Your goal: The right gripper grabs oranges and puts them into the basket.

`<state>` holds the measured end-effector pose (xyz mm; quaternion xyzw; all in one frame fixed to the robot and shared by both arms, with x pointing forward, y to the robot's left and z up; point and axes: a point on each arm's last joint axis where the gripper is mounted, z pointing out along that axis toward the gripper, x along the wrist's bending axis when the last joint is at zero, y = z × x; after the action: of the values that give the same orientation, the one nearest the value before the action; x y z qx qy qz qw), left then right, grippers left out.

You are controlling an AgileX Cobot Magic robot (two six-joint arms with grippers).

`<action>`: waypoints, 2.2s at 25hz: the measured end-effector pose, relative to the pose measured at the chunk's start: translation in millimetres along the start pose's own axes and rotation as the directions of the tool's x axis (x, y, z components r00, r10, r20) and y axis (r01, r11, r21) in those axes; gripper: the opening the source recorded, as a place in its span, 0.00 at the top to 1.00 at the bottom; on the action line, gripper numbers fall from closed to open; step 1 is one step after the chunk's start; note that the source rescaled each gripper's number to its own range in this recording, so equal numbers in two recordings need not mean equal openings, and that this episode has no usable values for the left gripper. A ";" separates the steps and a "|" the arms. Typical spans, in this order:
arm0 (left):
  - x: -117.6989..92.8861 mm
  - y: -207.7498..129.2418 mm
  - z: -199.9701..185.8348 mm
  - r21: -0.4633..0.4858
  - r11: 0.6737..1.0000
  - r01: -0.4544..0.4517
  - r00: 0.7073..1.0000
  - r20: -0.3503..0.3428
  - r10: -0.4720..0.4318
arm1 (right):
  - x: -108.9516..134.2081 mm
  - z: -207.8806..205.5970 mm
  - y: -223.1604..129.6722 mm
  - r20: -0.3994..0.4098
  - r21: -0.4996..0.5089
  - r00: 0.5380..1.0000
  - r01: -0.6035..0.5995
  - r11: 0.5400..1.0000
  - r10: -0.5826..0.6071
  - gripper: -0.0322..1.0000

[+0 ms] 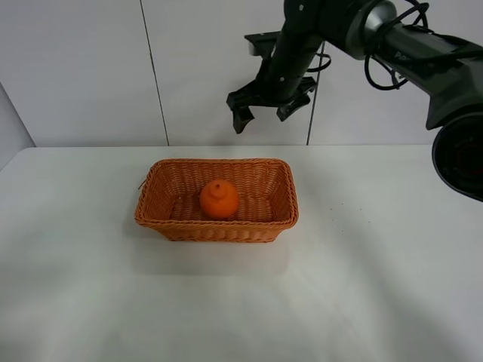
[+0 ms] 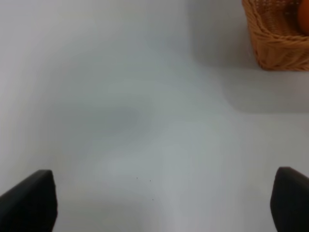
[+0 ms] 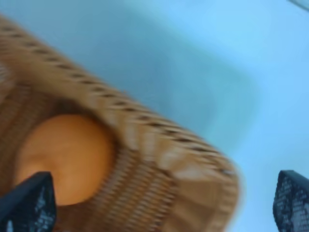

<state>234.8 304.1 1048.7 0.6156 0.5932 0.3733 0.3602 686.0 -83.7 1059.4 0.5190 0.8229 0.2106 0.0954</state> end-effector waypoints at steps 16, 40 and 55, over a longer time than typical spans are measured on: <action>0.0 0.0 0.0 0.000 1.000 0.000 1.000 0.000 0.000 | -201.6 -30.7 -35.1 0.192 -0.058 0.910 -0.363 0.930 0.367 0.02; 0.0 0.0 0.0 0.000 1.000 0.000 1.000 0.000 0.000 | -94.2 -151.4 -203.9 0.175 0.126 0.920 -0.374 0.919 0.351 0.03; 0.0 0.0 0.0 0.000 1.000 0.000 1.000 0.000 0.000 | -12.9 -191.2 -402.0 0.199 -0.351 0.931 -0.224 0.909 0.307 0.06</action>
<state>234.8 304.1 1048.7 0.6156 0.5932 0.3733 0.3602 292.6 -292.4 1050.2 0.6265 0.6797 0.2862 0.2521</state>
